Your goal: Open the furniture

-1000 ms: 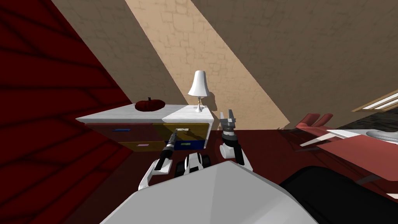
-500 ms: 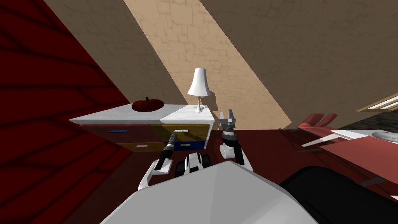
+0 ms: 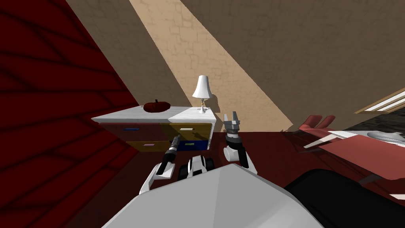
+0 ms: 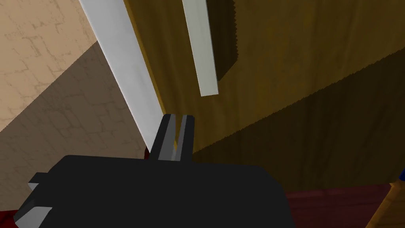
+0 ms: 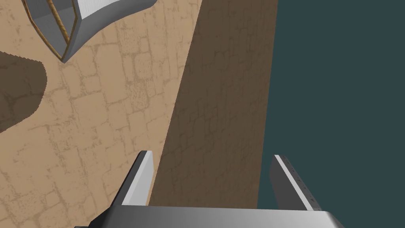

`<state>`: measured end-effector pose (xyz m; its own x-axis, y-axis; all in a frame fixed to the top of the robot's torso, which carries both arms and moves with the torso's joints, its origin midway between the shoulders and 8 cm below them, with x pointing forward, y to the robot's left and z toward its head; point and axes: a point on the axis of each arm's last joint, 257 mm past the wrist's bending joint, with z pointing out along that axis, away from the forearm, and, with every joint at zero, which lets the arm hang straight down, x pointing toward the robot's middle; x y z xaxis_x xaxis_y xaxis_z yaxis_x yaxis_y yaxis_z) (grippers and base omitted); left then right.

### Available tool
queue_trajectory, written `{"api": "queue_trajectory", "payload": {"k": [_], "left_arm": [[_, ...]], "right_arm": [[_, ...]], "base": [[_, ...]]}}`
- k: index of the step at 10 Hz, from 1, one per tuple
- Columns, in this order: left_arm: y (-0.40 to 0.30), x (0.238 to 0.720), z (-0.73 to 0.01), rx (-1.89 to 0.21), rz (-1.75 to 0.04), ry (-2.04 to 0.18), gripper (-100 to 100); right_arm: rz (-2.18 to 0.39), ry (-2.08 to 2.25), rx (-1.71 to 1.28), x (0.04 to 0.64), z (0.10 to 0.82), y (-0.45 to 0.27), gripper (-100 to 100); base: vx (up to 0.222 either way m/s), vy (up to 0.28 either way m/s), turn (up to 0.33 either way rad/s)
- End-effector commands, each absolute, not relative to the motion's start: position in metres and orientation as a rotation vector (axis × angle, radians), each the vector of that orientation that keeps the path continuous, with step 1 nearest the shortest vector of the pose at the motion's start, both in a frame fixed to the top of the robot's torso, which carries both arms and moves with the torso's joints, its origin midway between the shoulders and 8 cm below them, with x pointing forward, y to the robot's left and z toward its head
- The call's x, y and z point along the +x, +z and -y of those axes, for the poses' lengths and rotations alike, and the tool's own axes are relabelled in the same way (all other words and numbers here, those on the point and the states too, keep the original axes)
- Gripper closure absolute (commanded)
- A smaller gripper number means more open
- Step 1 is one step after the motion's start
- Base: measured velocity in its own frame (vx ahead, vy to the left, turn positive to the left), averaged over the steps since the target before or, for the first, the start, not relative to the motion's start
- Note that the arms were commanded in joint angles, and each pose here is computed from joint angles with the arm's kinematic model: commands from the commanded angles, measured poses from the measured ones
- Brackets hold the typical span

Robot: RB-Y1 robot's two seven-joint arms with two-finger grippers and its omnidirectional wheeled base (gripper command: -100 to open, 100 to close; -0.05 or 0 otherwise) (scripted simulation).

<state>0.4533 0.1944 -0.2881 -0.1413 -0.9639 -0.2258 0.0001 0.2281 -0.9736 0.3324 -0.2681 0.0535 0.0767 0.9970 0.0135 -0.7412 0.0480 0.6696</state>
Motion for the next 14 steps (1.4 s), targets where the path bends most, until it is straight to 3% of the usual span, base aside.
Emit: {"api": "queue_trajectory", "payload": {"k": [1,5,6,11,12,14], "left_arm": [[-0.2892,0.457,-0.1953,-0.98,-1.419,-1.127,-100],[-0.2901,0.4597,-0.1958,-0.981,-1.416,-1.127,-100],[-0.29,0.4597,-0.1957,-0.981,-1.416,-1.127,100],[-0.2876,0.452,-0.1936,-0.978,-1.424,-1.13,100],[-0.289,0.4549,-0.1947,-0.98,-1.422,-1.128,-100],[-0.2896,0.4565,-0.1952,-0.981,-1.42,-1.128,-100]], "right_arm": [[-0.536,1.426,0.6,0.3323,0.2681,0.0535,0],[-0.536,1.426,0.6,0.3323,0.2681,0.0536,0],[-0.536,1.426,0.6,0.3324,0.2681,0.0536,0],[-0.536,1.426,0.599,0.3325,0.268,0.0537,0],[-0.536,1.426,0.6,0.3324,0.268,0.0536,0],[-0.536,1.426,0.6,0.3323,0.2681,0.0535,0]], "base": [[0.159,-0.029,-0.013],[0.116,-0.016,-0.009],[0.01,-0.001,0.0],[-0.15,0.016,0.017],[0.034,0.017,-0.023],[0.135,-0.019,-0.011]]}}
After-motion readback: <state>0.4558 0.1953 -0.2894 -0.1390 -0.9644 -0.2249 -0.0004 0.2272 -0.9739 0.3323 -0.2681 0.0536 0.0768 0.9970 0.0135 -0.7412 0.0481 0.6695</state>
